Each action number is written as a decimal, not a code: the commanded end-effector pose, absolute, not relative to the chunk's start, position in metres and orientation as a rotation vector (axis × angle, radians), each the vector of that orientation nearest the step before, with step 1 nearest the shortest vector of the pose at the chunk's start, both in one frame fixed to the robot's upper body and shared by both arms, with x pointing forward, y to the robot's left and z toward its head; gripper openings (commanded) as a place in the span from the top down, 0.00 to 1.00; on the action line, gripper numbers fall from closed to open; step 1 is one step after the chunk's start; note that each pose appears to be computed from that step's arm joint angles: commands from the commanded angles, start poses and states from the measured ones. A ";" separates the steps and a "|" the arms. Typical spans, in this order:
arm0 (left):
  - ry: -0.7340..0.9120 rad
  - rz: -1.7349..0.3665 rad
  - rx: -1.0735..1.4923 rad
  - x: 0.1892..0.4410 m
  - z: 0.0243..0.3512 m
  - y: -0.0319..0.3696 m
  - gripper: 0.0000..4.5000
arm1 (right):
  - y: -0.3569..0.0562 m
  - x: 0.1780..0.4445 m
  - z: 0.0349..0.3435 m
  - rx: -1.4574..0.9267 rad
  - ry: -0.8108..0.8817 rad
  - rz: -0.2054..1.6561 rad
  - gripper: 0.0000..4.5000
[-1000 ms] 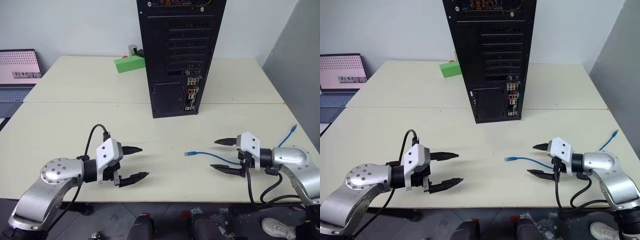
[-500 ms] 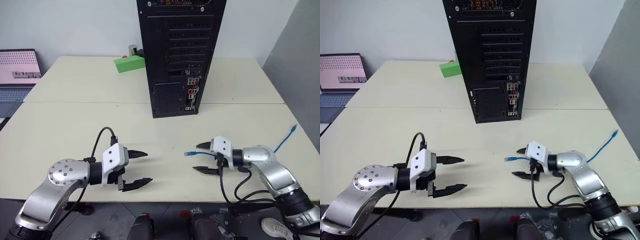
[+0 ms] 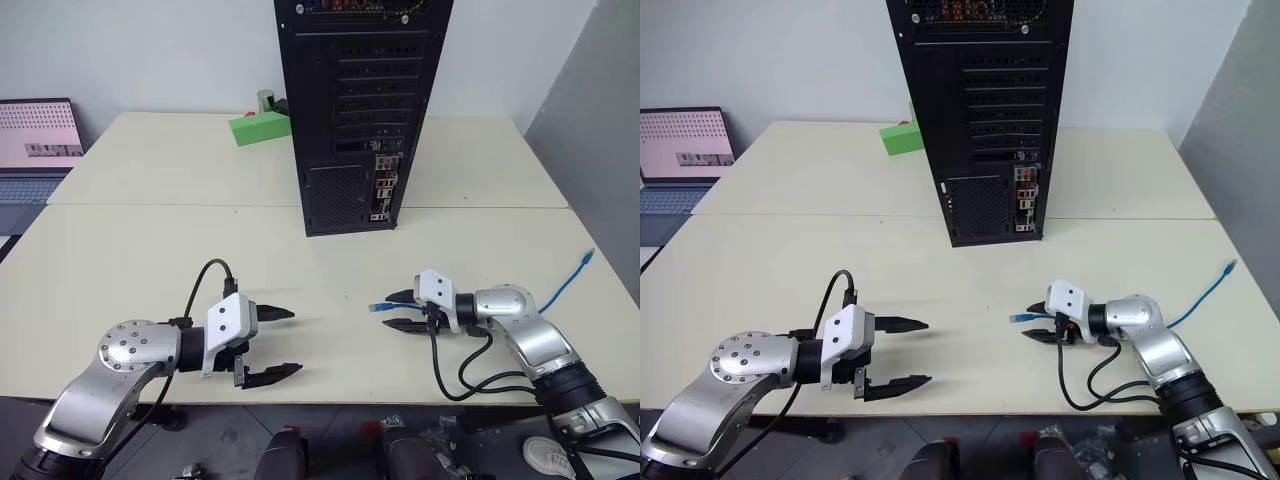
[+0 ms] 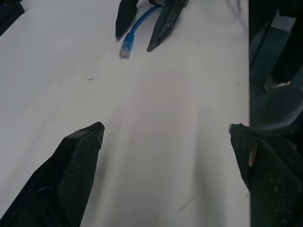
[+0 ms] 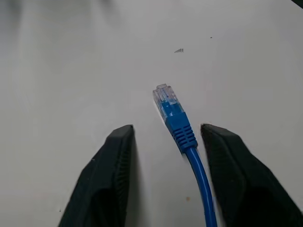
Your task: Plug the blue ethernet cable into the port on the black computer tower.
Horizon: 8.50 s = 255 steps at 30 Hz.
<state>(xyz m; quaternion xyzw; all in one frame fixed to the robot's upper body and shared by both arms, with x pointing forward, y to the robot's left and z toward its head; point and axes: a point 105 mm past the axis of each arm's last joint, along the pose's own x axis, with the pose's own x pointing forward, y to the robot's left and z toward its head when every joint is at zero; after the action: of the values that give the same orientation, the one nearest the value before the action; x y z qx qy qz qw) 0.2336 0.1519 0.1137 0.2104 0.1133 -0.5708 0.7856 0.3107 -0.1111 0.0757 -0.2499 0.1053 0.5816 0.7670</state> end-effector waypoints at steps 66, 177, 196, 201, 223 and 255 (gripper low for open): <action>-0.023 -1.304 0.498 0.298 0.123 0.091 0.94 | -0.074 0.290 0.134 -0.640 0.128 1.343 0.44; -0.159 -0.651 0.202 0.348 0.195 0.097 0.01 | -0.057 0.379 0.223 0.126 -0.125 0.265 1.00; -0.161 -0.654 0.222 0.347 0.194 0.098 0.01 | -0.061 0.389 0.215 0.087 -0.119 0.245 1.00; -0.161 -0.654 0.222 0.347 0.193 0.098 0.01 | -0.063 0.391 0.212 0.072 -0.115 0.231 1.00; -0.161 -0.661 0.226 0.345 0.192 0.096 0.01 | -0.070 0.394 0.209 0.062 -0.121 0.172 1.00; -0.164 -0.665 0.236 0.343 0.198 0.101 0.01 | -0.033 0.390 0.209 0.068 -0.130 0.169 1.00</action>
<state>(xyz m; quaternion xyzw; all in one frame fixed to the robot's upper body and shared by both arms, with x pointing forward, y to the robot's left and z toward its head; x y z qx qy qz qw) 0.3479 0.0989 0.1796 0.1085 -0.0496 -0.3254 0.9380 0.3932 -0.0501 0.1925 0.0284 -0.0387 0.0687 0.9965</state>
